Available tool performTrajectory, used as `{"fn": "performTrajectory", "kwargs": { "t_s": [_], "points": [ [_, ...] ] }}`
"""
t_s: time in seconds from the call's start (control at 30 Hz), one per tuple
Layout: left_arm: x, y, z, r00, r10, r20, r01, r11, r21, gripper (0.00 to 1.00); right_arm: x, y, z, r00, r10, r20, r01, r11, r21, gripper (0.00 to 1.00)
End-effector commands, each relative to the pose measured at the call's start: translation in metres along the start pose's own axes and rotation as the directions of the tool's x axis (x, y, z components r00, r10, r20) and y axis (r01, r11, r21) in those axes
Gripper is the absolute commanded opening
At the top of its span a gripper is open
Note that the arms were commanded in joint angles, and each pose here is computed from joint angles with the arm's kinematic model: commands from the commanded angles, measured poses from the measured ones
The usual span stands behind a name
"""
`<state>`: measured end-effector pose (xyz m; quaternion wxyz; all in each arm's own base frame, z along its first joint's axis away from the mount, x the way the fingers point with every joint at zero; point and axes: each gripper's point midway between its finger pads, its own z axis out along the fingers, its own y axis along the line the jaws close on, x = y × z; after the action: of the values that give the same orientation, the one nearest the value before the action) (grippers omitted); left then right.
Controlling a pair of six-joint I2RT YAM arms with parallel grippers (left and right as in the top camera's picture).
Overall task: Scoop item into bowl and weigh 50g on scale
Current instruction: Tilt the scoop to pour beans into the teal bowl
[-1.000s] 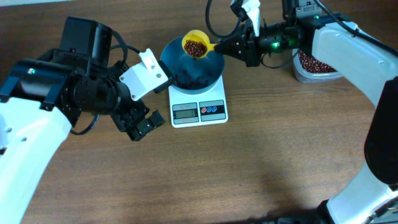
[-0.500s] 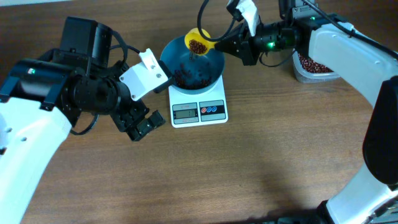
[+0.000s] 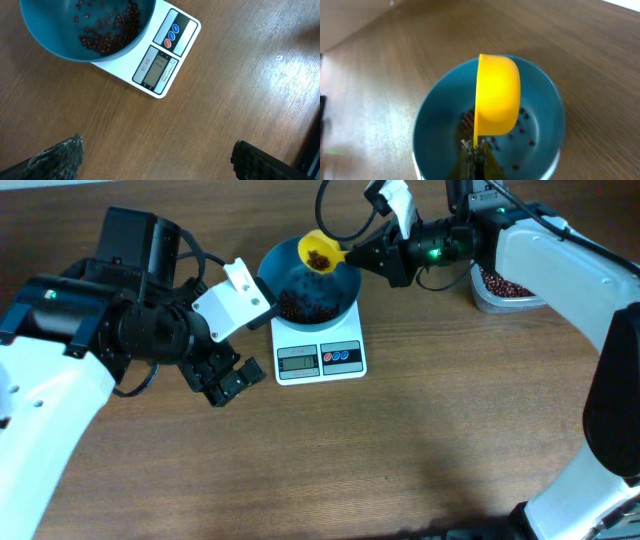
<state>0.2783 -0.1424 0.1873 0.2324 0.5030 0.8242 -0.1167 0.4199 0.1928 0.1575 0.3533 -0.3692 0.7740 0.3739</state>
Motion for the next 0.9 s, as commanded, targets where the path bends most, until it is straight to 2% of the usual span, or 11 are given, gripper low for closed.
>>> {"fn": "performTrajectory", "kwargs": {
  "t_s": [0.0, 0.1, 0.17, 0.23, 0.33, 0.4, 0.47, 0.53, 0.6, 0.7, 0.87],
  "points": [
    [-0.006, 0.002, -0.003, 1.000, -0.009, 0.013, 0.009, 1.000, -0.004, 0.99, 0.005, -0.006, 0.000, 0.999, 0.005, -0.032, -0.002, 0.998, 0.065, 0.04],
    [-0.006, 0.002, -0.003, 1.000, -0.009, 0.013, 0.009, 1.000, -0.004, 0.99, -0.021, 0.021, -0.006, 0.997, -0.044, 0.066, 0.049, 0.996, -0.070, 0.04],
    [-0.006, 0.002, -0.003, 1.000, -0.009, 0.013, 0.009, 1.000, -0.004, 0.99, 0.003, -0.015, -0.003, 0.999, -0.008, -0.045, 0.013, 0.993, 0.121, 0.04],
    [-0.006, 0.002, -0.003, 1.000, -0.009, 0.013, 0.009, 1.000, -0.004, 0.99, -0.021, 0.014, -0.007, 0.998, -0.048, 0.043, 0.049, 0.999, -0.016, 0.04],
    [-0.006, 0.002, -0.003, 1.000, -0.009, 0.013, 0.009, 1.000, -0.004, 0.99, -0.002, -0.013, -0.003, 0.998, -0.031, -0.055, 0.039, 0.988, 0.147, 0.04],
    [-0.006, 0.002, -0.003, 1.000, -0.009, 0.013, 0.009, 1.000, -0.004, 0.99, -0.032, 0.020, -0.006, 0.994, -0.096, 0.055, 0.096, 0.995, -0.004, 0.04],
    [-0.006, 0.002, -0.003, 1.000, -0.009, 0.013, 0.009, 1.000, -0.004, 0.99, -0.006, -0.019, -0.004, 0.995, -0.053, -0.089, 0.073, 0.971, 0.229, 0.04],
    [-0.006, 0.002, -0.003, 1.000, -0.009, 0.013, 0.009, 1.000, -0.004, 0.99, -0.024, -0.001, -0.005, 0.995, -0.098, -0.032, 0.102, 0.982, 0.161, 0.04],
    [-0.006, 0.002, -0.003, 1.000, -0.009, 0.013, 0.009, 1.000, -0.004, 0.99, -0.015, -0.016, -0.005, 0.991, -0.089, -0.097, 0.112, 0.958, 0.266, 0.04],
    [-0.006, 0.002, -0.003, 1.000, -0.009, 0.013, 0.009, 1.000, -0.004, 0.99, -0.045, 0.015, -0.008, 0.987, -0.160, 0.005, 0.158, 0.976, 0.149, 0.04],
    [-0.006, 0.002, -0.003, 1.000, -0.009, 0.013, 0.009, 1.000, -0.004, 0.99, -0.055, 0.022, -0.017, 0.982, -0.188, 0.001, 0.185, 0.964, 0.192, 0.04]
  ]
}}
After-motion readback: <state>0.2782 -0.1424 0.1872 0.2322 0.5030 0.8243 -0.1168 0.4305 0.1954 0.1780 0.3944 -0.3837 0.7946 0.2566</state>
